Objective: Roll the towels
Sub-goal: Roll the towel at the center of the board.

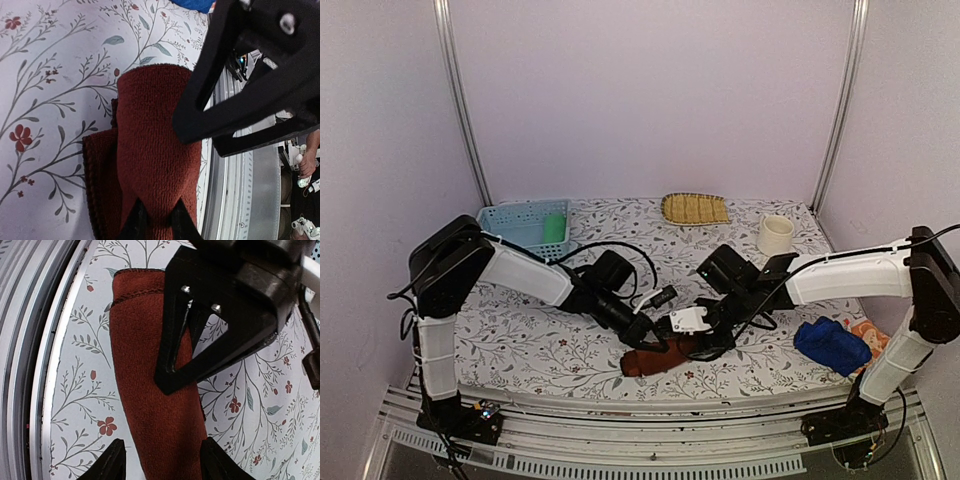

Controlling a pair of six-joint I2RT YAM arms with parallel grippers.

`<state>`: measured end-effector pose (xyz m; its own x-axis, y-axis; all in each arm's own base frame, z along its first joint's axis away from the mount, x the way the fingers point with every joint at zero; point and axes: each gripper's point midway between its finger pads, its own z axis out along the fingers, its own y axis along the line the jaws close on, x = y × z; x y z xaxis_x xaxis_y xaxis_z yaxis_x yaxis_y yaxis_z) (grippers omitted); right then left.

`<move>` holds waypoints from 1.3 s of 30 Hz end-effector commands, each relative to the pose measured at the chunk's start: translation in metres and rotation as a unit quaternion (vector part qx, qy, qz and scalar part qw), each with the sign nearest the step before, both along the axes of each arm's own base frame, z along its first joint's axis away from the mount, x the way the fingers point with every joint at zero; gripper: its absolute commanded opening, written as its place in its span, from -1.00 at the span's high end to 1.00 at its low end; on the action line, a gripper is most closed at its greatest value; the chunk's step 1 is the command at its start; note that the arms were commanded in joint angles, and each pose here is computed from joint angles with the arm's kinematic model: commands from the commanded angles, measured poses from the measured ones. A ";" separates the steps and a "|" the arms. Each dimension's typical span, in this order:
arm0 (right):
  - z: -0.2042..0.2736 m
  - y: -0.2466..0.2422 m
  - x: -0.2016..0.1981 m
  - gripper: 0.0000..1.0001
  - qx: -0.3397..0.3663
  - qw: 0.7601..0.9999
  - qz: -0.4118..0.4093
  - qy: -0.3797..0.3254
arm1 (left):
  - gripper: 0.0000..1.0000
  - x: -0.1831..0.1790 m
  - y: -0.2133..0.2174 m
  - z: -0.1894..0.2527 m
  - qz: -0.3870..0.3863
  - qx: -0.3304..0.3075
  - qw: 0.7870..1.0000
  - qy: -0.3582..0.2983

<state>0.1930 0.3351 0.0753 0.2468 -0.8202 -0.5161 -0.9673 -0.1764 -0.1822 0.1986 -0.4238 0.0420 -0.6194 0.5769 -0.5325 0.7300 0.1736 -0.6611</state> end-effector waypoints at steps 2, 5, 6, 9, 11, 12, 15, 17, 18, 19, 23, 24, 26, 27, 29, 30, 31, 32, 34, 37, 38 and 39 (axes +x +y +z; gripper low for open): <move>-0.027 0.002 -0.019 -0.07 -0.018 0.999 0.031 0.016 | 0.73 0.003 0.006 -0.014 0.006 0.012 0.999 0.029; -0.040 0.001 -0.023 -0.10 -0.034 0.999 0.033 0.020 | 0.73 0.005 0.007 -0.012 0.005 0.008 0.999 0.033; -0.044 0.001 -0.021 -0.10 -0.040 0.999 0.028 0.015 | 0.73 0.006 0.006 -0.012 0.005 0.006 0.999 0.034; -0.056 -0.002 -0.012 -0.11 -0.058 0.998 0.013 -0.001 | 0.74 0.008 0.006 -0.010 0.006 0.004 0.999 0.037; -0.064 -0.004 -0.006 -0.10 -0.068 0.998 0.004 -0.011 | 0.74 0.012 0.006 -0.011 0.011 0.008 0.999 0.037; -0.067 -0.004 -0.006 -0.09 -0.071 0.997 0.002 -0.012 | 0.73 0.013 0.006 -0.011 0.011 0.007 0.999 0.036; -0.075 -0.007 -0.005 -0.08 -0.080 0.997 0.001 -0.013 | 0.70 0.013 0.006 -0.013 0.007 0.009 0.999 0.041; -0.079 -0.010 -0.003 -0.08 -0.086 0.996 0.001 -0.023 | 0.73 0.012 0.006 -0.020 0.001 0.017 0.999 0.051; -0.080 -0.011 0.000 -0.09 -0.089 0.995 0.002 -0.033 | 0.76 0.013 0.006 -0.024 0.001 0.023 0.998 0.057; -0.081 -0.012 0.002 -0.09 -0.092 0.995 0.002 -0.041 | 0.78 0.014 0.006 -0.028 0.002 0.026 0.998 0.059; -0.090 -0.015 0.006 0.12 -0.107 0.993 0.010 -0.056 | 0.73 0.020 0.003 -0.026 0.010 0.023 0.998 0.052; -0.092 -0.017 0.004 0.29 -0.112 0.992 0.014 -0.051 | 0.65 0.023 0.003 -0.023 0.015 0.024 0.999 0.043; -0.092 -0.018 -0.004 0.50 -0.118 0.992 0.025 -0.030 | 0.45 0.032 0.004 -0.017 0.035 0.032 0.999 0.017; -0.090 -0.019 -0.010 0.56 -0.118 0.992 0.032 -0.018 | 0.36 0.035 0.006 -0.013 0.044 0.035 0.998 0.002; -0.083 -0.021 -0.021 0.67 -0.119 0.992 0.042 0.006 | 0.17 0.042 0.013 -0.003 0.064 0.041 0.997 -0.030; -0.078 -0.022 -0.025 0.71 -0.120 0.992 0.045 0.017 | 0.09 0.045 0.016 0.003 0.074 0.042 0.995 -0.048; -0.072 -0.024 -0.029 0.73 -0.119 0.991 0.044 0.029 | 0.03 0.047 0.020 0.015 0.085 0.037 0.993 -0.069; -0.068 -0.025 -0.033 0.74 -0.119 0.991 0.044 0.039 | 0.00 0.049 0.025 0.025 0.096 0.033 0.991 -0.088; -0.060 -0.030 -0.044 0.77 -0.123 0.989 0.043 0.067 | -0.03 0.053 0.036 0.041 0.126 0.031 0.984 -0.125; -0.052 -0.034 -0.056 0.78 -0.127 0.986 0.035 0.104 | -0.04 0.052 0.057 0.059 0.170 0.034 0.970 -0.171; -0.050 -0.036 -0.060 0.78 -0.130 0.984 0.032 0.118 | -0.04 0.051 0.063 0.067 0.181 0.033 0.964 -0.190; -0.050 -0.037 -0.064 0.79 -0.136 0.981 0.032 0.132 | -0.03 0.047 0.068 0.078 0.191 0.028 0.958 -0.210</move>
<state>0.1740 0.3289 0.0304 0.2785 -0.8707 -0.4053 -0.9604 -0.2569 -0.1079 0.2339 -0.3755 0.0929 -0.6033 0.4559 -0.6543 0.7960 0.3952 -0.4585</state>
